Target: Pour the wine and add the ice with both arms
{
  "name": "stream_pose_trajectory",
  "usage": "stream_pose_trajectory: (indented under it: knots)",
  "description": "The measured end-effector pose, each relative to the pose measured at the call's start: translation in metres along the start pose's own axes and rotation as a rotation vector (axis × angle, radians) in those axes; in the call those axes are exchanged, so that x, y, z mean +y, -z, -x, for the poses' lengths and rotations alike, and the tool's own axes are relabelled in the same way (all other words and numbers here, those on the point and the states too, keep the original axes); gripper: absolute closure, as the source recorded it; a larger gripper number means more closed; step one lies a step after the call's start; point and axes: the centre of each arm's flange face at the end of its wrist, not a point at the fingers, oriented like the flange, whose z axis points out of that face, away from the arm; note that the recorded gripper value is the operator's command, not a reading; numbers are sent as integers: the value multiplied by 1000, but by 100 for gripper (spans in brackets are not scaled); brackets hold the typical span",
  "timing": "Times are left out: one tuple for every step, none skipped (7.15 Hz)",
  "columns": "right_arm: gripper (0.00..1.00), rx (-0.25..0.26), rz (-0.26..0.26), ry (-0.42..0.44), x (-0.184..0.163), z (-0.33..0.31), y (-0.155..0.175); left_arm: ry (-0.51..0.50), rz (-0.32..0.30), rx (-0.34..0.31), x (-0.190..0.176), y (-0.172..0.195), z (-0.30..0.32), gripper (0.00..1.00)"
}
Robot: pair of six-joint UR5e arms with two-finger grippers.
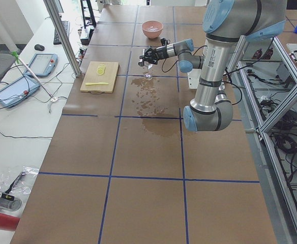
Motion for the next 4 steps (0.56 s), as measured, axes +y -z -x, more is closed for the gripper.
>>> stream_pose_trajectory:
  knots:
    - [0, 0, -1, 2, 0, 1, 0, 22, -5, -2, 38, 2, -7, 100]
    - [0, 0, -2, 3, 0, 1, 1, 71, -24, -8, 88, 4, -17, 100]
    - [0, 1, -3, 3, 0, 1, 1, 169, -67, -19, 141, 8, -26, 100]
    - [0, 1, -3, 3, 0, 1, 1, 293, -138, -19, 200, 13, -36, 100]
